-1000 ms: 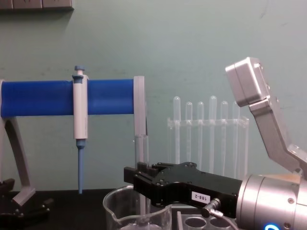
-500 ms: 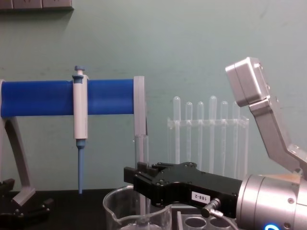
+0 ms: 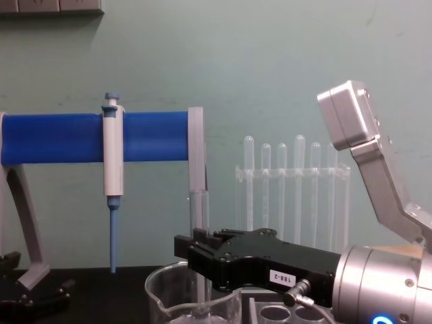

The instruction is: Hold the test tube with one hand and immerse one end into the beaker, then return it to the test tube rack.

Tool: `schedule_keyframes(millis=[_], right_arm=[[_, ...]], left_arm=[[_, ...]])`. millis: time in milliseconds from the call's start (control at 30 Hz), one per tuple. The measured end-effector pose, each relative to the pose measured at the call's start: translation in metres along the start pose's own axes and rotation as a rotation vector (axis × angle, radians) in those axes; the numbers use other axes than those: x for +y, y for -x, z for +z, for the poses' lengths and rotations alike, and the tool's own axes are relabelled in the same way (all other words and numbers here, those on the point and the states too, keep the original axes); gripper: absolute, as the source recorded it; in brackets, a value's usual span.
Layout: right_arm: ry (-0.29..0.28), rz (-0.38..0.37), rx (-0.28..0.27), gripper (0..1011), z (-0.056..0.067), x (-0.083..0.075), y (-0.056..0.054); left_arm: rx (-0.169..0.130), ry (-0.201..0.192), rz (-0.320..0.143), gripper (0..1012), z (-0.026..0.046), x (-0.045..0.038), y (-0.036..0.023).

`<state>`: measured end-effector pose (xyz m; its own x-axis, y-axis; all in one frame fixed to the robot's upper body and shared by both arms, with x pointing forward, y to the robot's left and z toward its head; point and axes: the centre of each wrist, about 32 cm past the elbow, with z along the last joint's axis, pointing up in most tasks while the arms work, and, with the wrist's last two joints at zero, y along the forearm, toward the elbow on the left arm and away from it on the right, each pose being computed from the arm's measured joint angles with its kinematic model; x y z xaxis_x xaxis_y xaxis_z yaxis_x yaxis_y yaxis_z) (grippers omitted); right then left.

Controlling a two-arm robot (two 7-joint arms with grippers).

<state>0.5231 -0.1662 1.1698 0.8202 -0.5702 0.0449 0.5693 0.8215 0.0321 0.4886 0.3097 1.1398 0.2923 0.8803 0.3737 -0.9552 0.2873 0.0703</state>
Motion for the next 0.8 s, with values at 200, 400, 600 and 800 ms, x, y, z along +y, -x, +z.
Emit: schedule_keyframes(millis=[200, 400, 600, 800], right_arm=[[0.000, 0.000, 0.000, 224, 0.0000, 0.0000, 0.0000], [0.000, 0.000, 0.000, 224, 0.0000, 0.0000, 0.0000], [0.000, 0.000, 0.000, 224, 0.0000, 0.0000, 0.0000], [0.000, 0.000, 0.000, 224, 0.0000, 0.0000, 0.0000]], left_arm=[[0.000, 0.000, 0.000, 1000, 0.0000, 0.0000, 0.0000], [0.000, 0.000, 0.000, 1000, 0.0000, 0.0000, 0.0000], [0.000, 0.000, 0.000, 1000, 0.0000, 0.0000, 0.0000], [0.000, 0.000, 0.000, 1000, 0.0000, 0.0000, 0.0000]])
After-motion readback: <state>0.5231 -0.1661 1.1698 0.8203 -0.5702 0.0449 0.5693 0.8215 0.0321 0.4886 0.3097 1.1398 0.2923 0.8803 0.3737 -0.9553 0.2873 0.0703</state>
